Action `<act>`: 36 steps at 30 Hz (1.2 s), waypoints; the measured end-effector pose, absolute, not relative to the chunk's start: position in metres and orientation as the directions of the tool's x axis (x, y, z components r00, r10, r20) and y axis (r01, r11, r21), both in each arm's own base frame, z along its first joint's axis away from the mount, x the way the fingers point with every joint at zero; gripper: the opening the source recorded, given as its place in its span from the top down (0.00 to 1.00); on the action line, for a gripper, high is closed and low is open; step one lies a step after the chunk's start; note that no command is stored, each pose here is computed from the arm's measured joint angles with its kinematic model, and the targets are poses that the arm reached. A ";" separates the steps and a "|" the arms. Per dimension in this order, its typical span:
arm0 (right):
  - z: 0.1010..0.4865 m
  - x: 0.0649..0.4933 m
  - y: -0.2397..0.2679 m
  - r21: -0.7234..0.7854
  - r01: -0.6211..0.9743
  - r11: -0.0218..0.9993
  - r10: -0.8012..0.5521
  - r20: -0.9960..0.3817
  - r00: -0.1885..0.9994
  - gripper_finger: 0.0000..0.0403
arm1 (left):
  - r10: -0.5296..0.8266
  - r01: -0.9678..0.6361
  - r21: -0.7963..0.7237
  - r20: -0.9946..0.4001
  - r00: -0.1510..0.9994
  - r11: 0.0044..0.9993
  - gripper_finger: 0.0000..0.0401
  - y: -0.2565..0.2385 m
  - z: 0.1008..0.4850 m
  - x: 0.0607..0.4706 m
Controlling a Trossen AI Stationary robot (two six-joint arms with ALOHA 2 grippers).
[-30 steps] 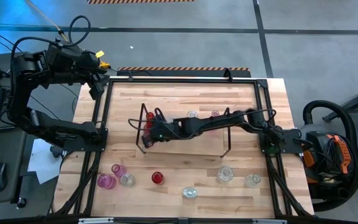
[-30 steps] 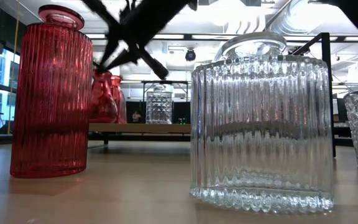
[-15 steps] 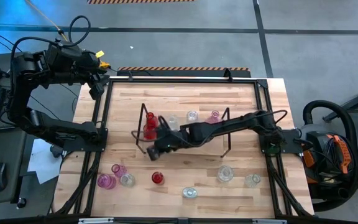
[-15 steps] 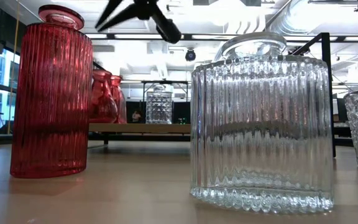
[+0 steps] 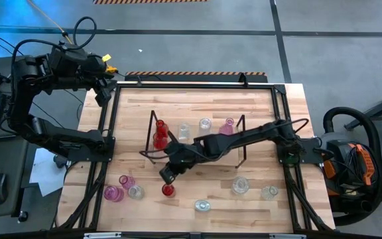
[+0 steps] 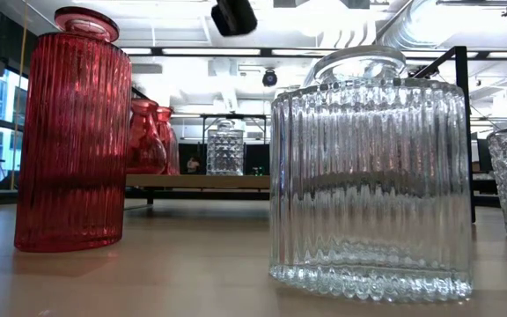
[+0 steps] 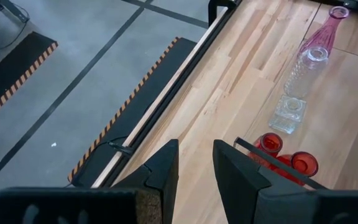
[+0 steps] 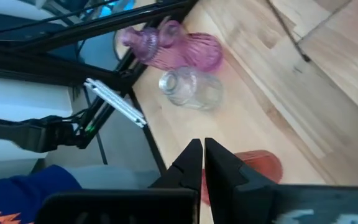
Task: Sort vases onto shelf
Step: Put the red vase aligned with the other red vase on the shelf
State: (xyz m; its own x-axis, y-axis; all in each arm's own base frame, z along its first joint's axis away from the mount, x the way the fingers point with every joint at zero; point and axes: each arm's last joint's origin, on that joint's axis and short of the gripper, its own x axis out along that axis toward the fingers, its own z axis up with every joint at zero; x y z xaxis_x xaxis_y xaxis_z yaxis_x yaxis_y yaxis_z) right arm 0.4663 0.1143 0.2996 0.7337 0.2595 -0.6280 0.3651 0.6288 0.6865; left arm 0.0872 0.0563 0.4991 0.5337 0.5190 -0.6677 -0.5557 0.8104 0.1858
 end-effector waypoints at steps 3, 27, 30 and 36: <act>0.306 0.465 0.121 0.688 0.354 0.633 0.246 -0.613 0.751 0.96 | 0.519 -0.556 0.185 -0.668 0.534 0.810 0.78 0.056 0.499 0.087; 0.286 0.442 0.130 0.544 0.372 0.752 0.331 -0.800 0.501 0.53 | 0.506 -0.599 0.133 -0.695 0.511 0.789 0.78 0.065 0.495 0.102; 0.284 0.442 0.127 0.523 0.340 0.781 0.327 -0.808 0.490 0.53 | 0.506 -0.621 0.109 -0.695 0.511 0.777 0.78 0.064 0.495 0.101; 0.284 0.443 0.123 0.493 0.320 0.809 0.297 -0.813 0.502 0.53 | 0.506 -0.638 0.087 -0.694 0.512 0.765 0.78 0.064 0.496 0.100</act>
